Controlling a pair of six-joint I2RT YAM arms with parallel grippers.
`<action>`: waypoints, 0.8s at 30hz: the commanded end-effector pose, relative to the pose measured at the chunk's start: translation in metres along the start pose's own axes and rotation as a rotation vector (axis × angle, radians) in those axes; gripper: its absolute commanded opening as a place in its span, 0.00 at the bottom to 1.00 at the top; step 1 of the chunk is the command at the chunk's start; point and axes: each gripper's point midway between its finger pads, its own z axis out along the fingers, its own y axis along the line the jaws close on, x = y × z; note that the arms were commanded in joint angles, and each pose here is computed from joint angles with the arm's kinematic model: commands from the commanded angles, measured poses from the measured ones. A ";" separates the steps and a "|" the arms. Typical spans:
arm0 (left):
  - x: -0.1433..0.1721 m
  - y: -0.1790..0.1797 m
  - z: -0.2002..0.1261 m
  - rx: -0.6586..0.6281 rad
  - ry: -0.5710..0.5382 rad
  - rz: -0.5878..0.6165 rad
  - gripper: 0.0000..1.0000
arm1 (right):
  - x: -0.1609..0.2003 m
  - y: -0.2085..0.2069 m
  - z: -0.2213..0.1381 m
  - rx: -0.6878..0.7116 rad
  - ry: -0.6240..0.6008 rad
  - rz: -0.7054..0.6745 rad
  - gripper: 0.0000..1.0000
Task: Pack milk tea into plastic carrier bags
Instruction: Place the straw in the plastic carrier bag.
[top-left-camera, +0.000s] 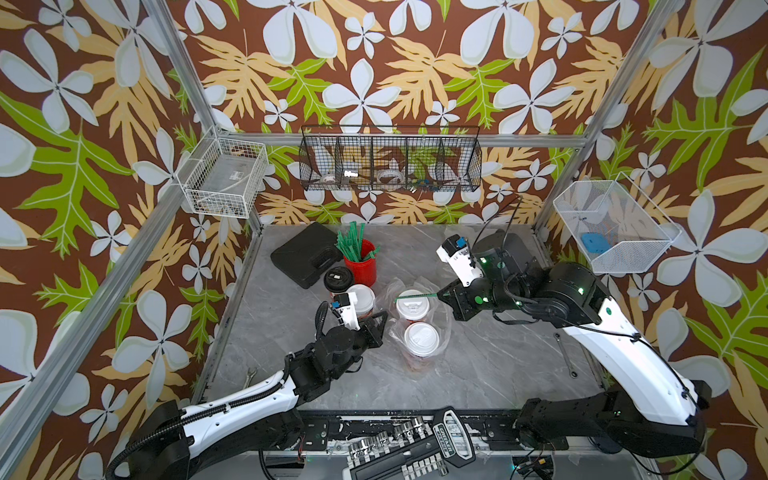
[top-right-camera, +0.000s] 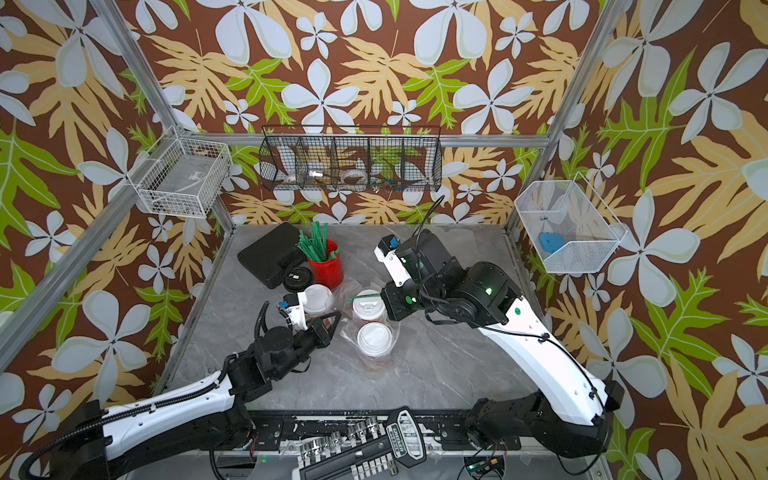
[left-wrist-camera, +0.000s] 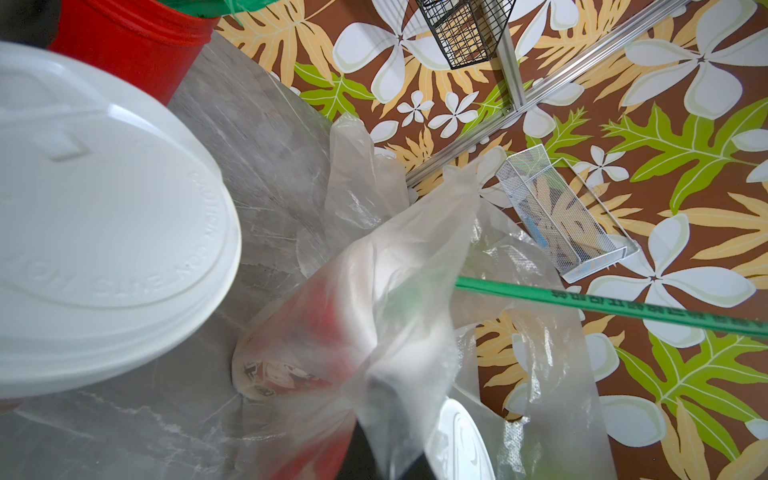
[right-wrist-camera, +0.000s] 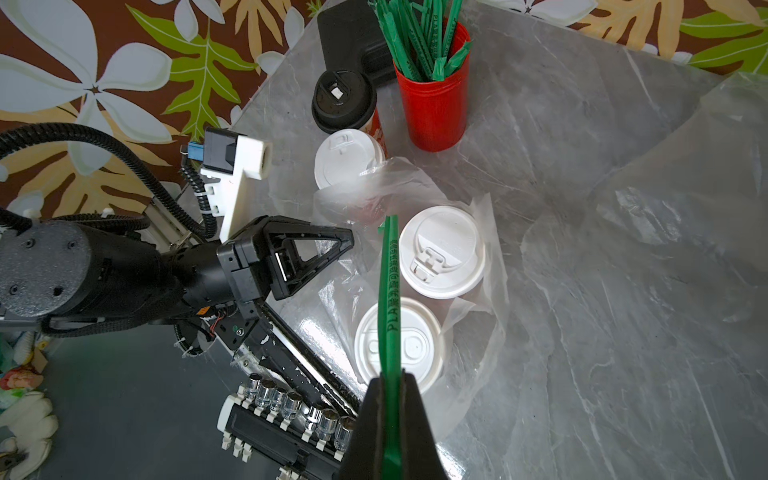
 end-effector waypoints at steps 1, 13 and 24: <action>-0.005 -0.006 -0.001 0.020 -0.019 0.000 0.00 | 0.004 -0.008 0.005 0.050 0.039 -0.024 0.00; -0.007 -0.015 0.002 0.050 -0.017 0.020 0.00 | -0.005 -0.007 0.033 0.073 0.111 -0.055 0.00; -0.007 -0.027 0.006 0.089 -0.010 0.040 0.00 | -0.011 -0.021 0.054 0.181 0.201 -0.082 0.00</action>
